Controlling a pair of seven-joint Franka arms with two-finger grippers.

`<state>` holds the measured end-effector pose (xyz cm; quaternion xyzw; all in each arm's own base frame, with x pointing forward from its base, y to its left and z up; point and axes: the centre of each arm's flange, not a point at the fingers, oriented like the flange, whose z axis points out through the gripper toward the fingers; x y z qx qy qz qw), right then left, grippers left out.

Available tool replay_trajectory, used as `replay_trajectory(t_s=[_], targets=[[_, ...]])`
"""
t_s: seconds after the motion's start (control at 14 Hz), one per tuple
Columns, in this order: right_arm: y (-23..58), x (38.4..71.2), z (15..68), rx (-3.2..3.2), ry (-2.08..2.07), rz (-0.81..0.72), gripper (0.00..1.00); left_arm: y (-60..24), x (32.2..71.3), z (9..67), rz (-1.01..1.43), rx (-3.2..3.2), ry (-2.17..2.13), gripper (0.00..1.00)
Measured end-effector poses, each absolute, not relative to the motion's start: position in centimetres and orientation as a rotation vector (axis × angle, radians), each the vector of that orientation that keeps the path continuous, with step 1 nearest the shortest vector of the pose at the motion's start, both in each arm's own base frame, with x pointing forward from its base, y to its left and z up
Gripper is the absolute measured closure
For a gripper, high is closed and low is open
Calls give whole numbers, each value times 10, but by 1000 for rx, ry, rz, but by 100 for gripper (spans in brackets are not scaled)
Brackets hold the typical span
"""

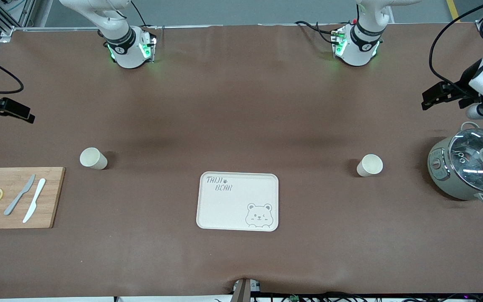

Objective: Place white IKEA cup upright on tray with both arms

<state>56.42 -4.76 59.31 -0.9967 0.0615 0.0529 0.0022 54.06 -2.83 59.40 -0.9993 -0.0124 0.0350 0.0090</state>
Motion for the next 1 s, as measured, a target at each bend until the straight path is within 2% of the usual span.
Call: replay_trajectory(t_s=[0.43,1.0], targets=[[-54,579,544,-3112,198,339,0,-28,559,542,138,-3123,-43,0],[-66,598,475,-3083,228,529,0,-28,558,454,37,-3131,-42,0]])
